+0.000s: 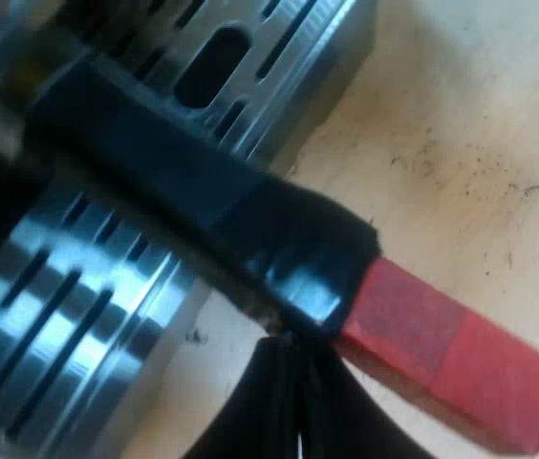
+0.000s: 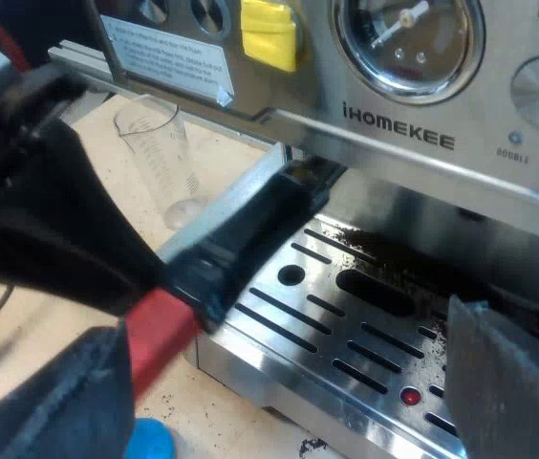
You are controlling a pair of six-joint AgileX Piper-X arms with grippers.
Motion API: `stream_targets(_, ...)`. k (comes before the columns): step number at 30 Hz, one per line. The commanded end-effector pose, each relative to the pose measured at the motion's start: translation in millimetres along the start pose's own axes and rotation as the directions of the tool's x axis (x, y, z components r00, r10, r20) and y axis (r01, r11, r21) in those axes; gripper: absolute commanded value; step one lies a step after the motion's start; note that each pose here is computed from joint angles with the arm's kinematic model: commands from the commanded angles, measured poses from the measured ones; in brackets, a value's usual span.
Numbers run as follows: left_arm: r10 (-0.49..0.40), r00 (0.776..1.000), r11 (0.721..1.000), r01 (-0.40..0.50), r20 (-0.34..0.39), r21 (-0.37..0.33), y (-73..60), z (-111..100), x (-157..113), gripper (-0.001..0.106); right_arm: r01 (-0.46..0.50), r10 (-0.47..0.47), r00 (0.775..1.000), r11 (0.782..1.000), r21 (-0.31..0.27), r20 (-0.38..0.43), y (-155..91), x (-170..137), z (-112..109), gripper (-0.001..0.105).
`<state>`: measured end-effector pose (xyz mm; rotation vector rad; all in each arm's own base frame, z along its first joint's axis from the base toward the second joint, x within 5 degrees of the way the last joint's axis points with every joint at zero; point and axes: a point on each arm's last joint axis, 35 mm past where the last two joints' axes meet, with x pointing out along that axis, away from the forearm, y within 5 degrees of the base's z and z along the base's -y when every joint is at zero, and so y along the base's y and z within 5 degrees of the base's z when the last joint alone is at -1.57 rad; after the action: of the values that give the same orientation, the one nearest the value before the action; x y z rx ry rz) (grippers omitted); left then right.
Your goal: Put the handle in the coffee machine
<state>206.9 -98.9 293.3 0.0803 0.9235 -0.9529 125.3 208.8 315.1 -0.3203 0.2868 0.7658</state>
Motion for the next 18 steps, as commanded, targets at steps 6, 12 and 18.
stream_targets(6, -0.120, 0.984, 0.989, 0.107, 0.131, 0.101, -8.2, 18.0, 1.6, 0.000, 0.001, -0.001, 1.000, 1.000, -0.005, -0.003, -1.8, -4.3, 3.2, 0.070)
stream_targets(12, -0.030, 0.991, 1.000, 0.029, 0.133, 0.009, 1.2, 6.4, -21.4, 0.000, -0.011, 0.010, 1.000, 1.000, -0.013, -0.028, -1.9, -5.6, 3.8, 0.070)
stream_targets(18, 0.109, 0.974, 0.993, -0.100, 0.200, -0.058, 0.6, -7.5, -61.6, 0.000, -0.036, 0.032, 0.994, 0.999, -0.034, -0.100, -3.5, -11.6, 9.4, 0.070)
